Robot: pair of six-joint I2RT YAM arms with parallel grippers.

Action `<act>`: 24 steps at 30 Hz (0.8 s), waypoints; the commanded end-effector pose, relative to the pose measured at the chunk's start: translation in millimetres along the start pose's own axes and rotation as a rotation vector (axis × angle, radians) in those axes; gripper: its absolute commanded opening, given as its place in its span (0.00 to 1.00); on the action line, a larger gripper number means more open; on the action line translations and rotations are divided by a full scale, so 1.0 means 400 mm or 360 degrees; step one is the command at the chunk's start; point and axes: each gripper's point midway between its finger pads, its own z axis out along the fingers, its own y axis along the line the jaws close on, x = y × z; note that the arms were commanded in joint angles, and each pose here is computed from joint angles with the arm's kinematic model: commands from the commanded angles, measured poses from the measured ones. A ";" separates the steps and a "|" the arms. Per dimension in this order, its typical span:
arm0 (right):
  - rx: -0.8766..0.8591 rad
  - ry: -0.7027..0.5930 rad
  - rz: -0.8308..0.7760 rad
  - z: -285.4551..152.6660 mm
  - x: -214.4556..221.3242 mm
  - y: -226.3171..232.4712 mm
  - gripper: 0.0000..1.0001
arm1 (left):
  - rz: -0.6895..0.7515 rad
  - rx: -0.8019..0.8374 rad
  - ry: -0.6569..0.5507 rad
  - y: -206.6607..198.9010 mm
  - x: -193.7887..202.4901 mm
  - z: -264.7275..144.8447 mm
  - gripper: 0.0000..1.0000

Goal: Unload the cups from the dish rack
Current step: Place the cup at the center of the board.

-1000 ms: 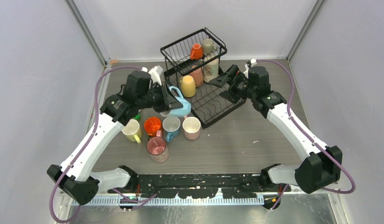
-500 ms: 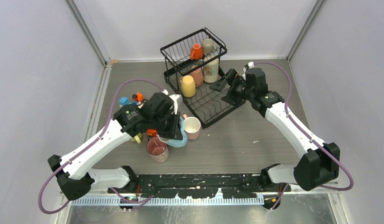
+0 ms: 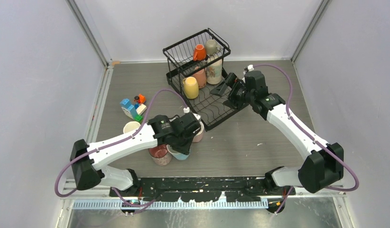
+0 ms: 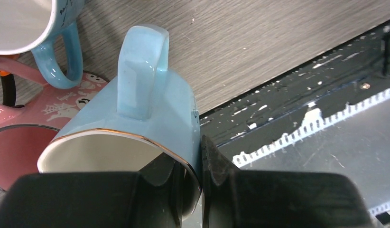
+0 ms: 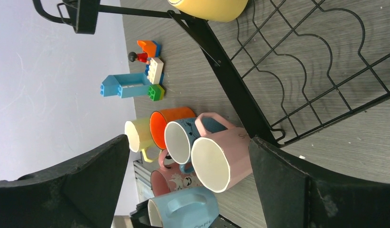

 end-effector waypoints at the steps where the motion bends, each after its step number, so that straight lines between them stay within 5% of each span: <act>1: 0.0018 -0.0022 -0.0039 0.003 -0.001 0.000 1.00 | -0.0011 -0.0063 -0.0132 0.010 -0.036 0.021 0.00; 24: 0.0045 0.0013 -0.0065 0.025 0.038 -0.011 1.00 | -0.0074 -0.0132 -0.0010 0.033 0.031 0.148 0.00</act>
